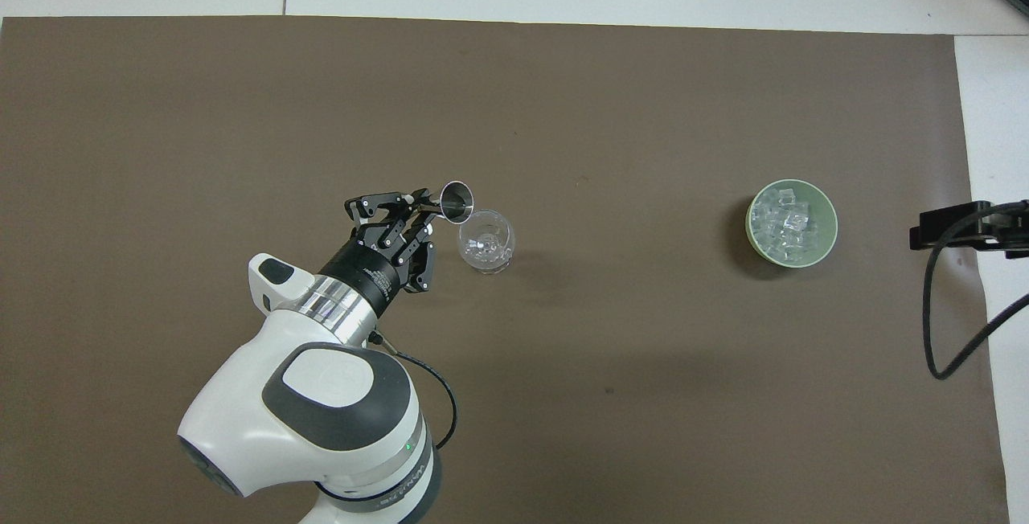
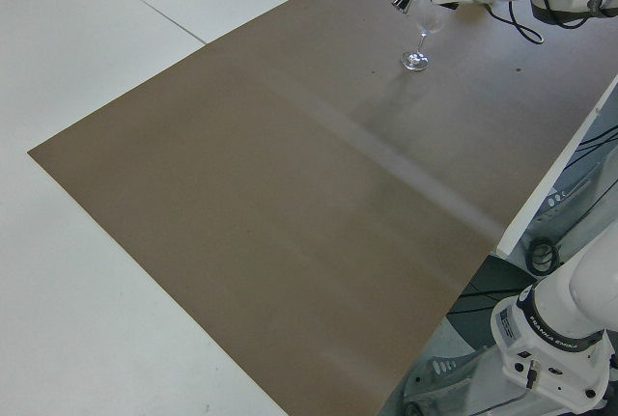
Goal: Pour wine and add ice with both arms
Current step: 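Tilt the jigger with the left gripper to pour into the glass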
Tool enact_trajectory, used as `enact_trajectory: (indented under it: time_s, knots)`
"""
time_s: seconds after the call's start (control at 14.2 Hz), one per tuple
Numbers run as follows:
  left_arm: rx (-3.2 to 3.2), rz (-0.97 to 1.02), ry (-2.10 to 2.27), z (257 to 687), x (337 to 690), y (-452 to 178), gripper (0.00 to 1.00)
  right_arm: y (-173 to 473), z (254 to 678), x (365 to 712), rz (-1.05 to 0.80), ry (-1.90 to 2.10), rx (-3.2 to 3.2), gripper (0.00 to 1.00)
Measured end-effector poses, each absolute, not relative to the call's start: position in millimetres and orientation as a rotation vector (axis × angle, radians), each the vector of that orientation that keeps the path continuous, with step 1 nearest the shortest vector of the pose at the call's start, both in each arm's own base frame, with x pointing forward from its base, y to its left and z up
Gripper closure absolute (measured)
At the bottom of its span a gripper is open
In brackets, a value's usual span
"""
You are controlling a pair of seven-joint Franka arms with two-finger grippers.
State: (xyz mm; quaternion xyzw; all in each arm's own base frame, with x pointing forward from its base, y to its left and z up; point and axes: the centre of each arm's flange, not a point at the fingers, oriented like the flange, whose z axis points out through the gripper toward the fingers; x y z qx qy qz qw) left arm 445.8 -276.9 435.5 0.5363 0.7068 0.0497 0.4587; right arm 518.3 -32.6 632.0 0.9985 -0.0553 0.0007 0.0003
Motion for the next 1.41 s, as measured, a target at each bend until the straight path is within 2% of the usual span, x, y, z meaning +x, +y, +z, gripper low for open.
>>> enact_trajectory:
  time_s: [1.41]
  knots:
    - [1.494,0.233,1.653,425.4,439.0,-282.3,0.78,-32.6,632.0,518.3,0.002,-0.174,3.136,0.0]
